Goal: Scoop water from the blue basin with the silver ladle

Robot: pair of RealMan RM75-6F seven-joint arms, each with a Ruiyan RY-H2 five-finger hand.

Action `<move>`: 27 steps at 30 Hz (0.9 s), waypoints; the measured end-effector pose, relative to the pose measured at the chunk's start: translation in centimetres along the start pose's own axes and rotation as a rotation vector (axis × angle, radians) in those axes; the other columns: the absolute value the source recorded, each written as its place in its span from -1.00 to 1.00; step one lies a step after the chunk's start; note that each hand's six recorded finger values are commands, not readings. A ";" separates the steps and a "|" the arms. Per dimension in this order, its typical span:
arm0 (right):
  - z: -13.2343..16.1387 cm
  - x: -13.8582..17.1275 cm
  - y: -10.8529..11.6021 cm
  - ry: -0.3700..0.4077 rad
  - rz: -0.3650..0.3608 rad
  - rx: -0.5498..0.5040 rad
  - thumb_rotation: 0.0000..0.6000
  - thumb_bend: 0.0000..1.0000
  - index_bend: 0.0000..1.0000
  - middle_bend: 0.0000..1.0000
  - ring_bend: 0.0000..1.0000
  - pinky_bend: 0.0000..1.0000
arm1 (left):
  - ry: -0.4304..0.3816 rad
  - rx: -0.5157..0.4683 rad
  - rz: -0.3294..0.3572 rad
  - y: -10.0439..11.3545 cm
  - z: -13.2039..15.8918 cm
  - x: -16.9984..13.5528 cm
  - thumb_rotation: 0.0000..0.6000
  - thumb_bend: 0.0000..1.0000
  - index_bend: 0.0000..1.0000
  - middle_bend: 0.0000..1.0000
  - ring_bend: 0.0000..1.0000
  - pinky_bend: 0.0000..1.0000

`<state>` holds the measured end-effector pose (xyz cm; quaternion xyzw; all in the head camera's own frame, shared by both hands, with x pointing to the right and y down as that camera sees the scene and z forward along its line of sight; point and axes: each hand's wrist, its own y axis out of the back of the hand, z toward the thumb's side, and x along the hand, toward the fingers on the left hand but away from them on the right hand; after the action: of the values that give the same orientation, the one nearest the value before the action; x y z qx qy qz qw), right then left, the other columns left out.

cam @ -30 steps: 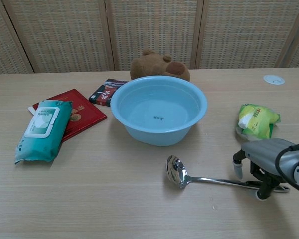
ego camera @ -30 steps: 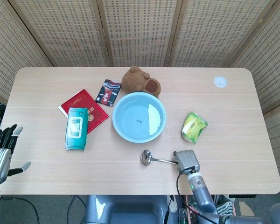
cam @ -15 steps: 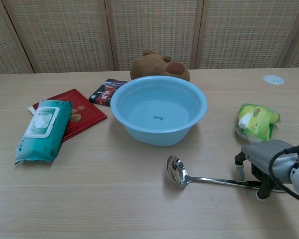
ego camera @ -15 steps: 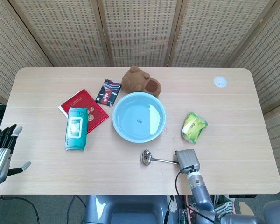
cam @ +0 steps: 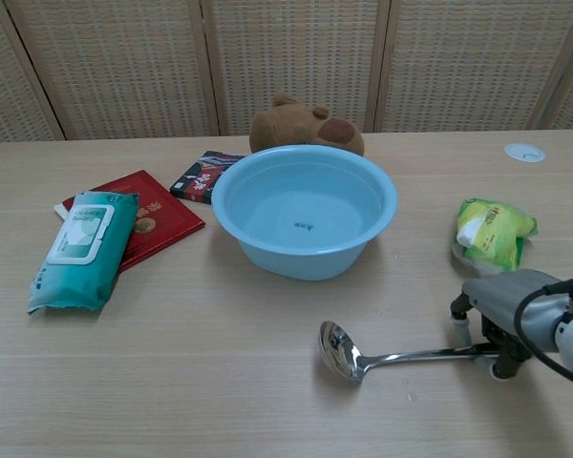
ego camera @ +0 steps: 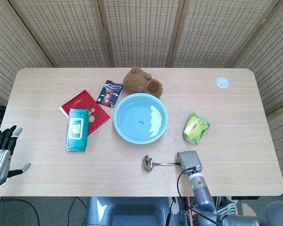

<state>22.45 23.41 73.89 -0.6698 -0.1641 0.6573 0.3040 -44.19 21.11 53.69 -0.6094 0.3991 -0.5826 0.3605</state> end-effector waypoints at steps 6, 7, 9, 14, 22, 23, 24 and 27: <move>-0.4 0.4 0.8 0.009 -0.014 -0.038 1.00 0.83 0.32 0.84 0.71 1.00 | -0.001 0.000 -0.001 0.0 0.0 0.0 1.00 -1.00 -1.00 -1.00 -1.00 -1.00; -0.6 0.5 1.1 0.013 -0.020 -0.050 1.00 0.86 0.34 0.84 0.71 1.00 | -0.002 0.000 -0.001 0.0 0.1 0.0 1.00 -1.00 -1.00 -1.00 -1.00 -1.00; -0.9 0.8 1.6 0.020 -0.030 -0.070 1.00 0.88 0.35 0.84 0.71 1.00 | -0.003 -0.001 -0.001 0.0 0.1 0.0 1.00 -1.00 -1.00 -1.00 -1.00 -1.00; -2.1 1.7 3.4 0.038 -0.053 -0.112 1.00 0.89 0.36 0.85 0.71 1.00 | -0.004 0.000 -0.001 0.0 0.1 0.0 1.00 -1.00 -1.00 -1.00 -1.00 -1.00; -3.0 3.2 6.2 0.077 -0.090 -0.146 1.00 0.90 0.36 0.85 0.71 1.00 | -0.004 0.000 0.001 0.0 0.2 0.0 1.00 -1.00 -1.00 -1.00 -1.00 -1.00; -3.0 3.4 6.5 0.080 -0.095 -0.146 1.00 0.90 0.36 0.85 0.71 1.00 | -0.004 0.000 0.001 0.0 0.2 0.0 1.00 -1.00 -1.00 -1.00 -1.00 -1.00; -2.9 3.5 6.9 0.084 -0.102 -0.146 1.00 0.90 0.36 0.85 0.71 1.00 | -0.003 0.000 0.000 0.0 0.2 0.0 1.00 -1.00 -1.00 -1.00 -1.00 -1.00; -2.4 4.1 8.4 0.103 -0.125 -0.147 1.00 0.90 0.36 0.85 0.71 1.00 | -0.002 -0.001 -0.001 0.0 0.1 0.1 1.00 -1.00 -1.00 -1.00 -1.00 -1.00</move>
<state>23.66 19.11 65.38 -0.7118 -0.2375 0.5879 0.3023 -44.09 21.05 53.74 -0.6103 0.3989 -0.5819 0.3601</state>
